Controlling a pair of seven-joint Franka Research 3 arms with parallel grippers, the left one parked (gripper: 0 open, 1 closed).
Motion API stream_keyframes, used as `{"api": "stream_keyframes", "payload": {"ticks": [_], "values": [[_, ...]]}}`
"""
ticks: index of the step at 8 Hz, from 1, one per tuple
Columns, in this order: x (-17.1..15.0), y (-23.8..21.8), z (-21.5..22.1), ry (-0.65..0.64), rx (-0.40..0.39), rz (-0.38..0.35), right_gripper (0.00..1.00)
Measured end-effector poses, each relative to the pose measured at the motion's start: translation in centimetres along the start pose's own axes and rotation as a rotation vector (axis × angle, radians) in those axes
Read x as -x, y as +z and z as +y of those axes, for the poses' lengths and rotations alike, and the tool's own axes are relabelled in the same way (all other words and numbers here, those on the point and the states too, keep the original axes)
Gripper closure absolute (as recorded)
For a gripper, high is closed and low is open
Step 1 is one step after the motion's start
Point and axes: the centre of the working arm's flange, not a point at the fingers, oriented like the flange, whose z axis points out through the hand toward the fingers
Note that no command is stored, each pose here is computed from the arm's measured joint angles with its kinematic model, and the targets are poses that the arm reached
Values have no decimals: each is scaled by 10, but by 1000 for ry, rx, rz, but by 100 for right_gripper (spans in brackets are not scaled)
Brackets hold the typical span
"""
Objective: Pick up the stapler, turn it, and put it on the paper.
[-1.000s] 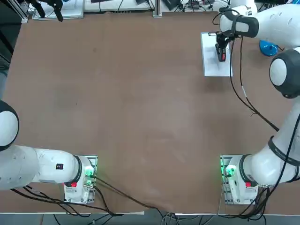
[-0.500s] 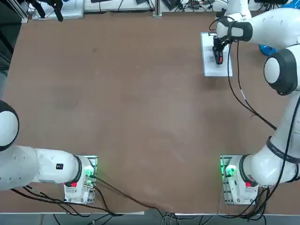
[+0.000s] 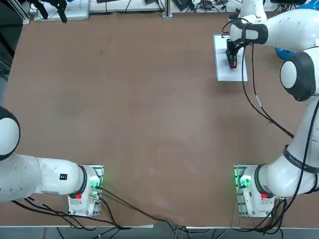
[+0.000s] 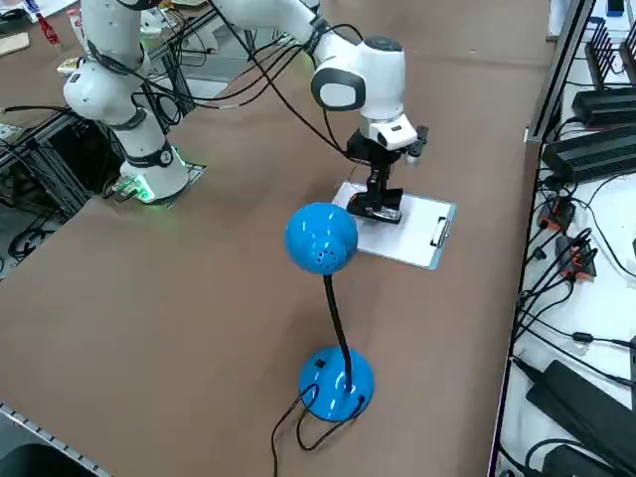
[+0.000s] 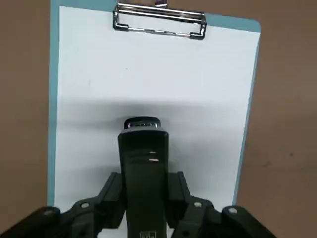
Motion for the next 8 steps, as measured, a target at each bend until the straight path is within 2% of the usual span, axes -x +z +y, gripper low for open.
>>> {"api": "stream_keyframes", "payload": {"ticks": [3, 8], "values": [[-2, -2, -1, 21, -3, 24, 58], [-2, 8, -3, 43, 39, 40, 58]]}}
